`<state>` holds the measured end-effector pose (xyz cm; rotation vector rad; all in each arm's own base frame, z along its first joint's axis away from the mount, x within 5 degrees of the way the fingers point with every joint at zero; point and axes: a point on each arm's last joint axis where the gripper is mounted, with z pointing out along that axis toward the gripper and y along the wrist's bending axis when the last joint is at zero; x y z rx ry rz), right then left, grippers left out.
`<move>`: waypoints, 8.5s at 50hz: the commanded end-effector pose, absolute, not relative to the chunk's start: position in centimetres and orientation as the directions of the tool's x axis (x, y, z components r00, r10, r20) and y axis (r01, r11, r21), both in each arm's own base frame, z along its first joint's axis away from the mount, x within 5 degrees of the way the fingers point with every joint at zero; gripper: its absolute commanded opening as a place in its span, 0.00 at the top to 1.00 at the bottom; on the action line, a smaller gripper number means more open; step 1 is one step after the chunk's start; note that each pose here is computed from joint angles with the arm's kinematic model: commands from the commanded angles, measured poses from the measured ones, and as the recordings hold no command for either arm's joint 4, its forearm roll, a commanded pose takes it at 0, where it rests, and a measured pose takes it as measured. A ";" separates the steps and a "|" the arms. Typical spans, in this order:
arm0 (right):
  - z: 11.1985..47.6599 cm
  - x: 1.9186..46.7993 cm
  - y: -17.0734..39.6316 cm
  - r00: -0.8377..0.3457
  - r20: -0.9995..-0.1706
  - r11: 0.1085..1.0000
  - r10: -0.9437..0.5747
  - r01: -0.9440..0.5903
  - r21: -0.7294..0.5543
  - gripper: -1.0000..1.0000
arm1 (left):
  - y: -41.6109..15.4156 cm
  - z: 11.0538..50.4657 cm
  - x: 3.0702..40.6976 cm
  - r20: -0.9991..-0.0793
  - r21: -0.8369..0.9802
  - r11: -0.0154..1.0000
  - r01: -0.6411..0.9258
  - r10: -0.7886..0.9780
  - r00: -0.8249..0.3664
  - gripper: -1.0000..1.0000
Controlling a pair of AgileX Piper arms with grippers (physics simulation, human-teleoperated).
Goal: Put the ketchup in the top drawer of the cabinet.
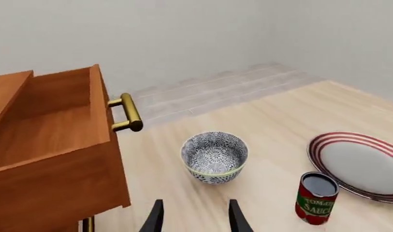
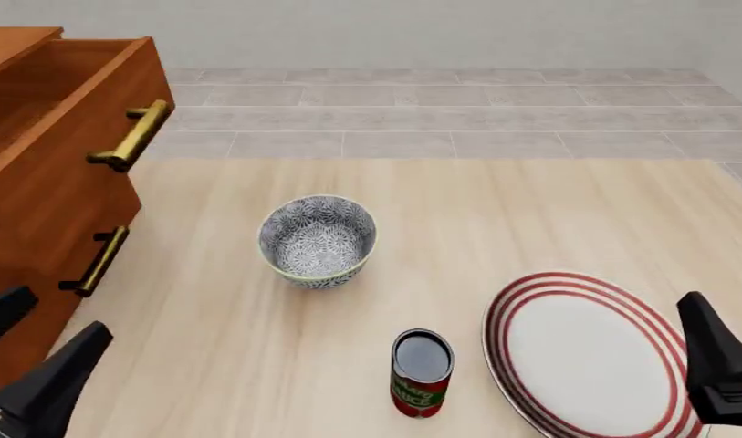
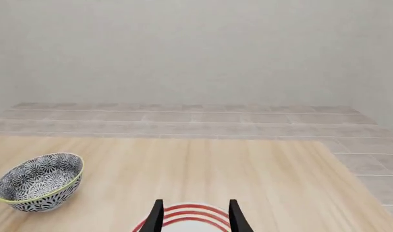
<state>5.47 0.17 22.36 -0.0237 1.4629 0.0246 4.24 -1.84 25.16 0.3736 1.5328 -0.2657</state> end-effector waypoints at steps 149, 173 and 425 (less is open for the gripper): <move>22.0 5.5 0.6 0.087 -0.988 0.986 0.124 -0.127 0.112 0.00 | -24.4 12.0 15.6 -0.898 0.096 0.496 0.863 0.417 -0.140 0.00; 21.5 5.7 0.7 0.071 -0.991 0.986 0.112 -0.135 0.102 0.00 | -25.6 13.2 15.8 -0.904 0.090 0.488 0.868 0.406 -0.134 0.00; 21.2 6.1 1.1 0.010 -0.978 0.963 0.206 -0.179 0.201 0.00 | 0.1 48.8 12.6 -0.964 0.124 0.992 0.022 0.126 -0.233 1.00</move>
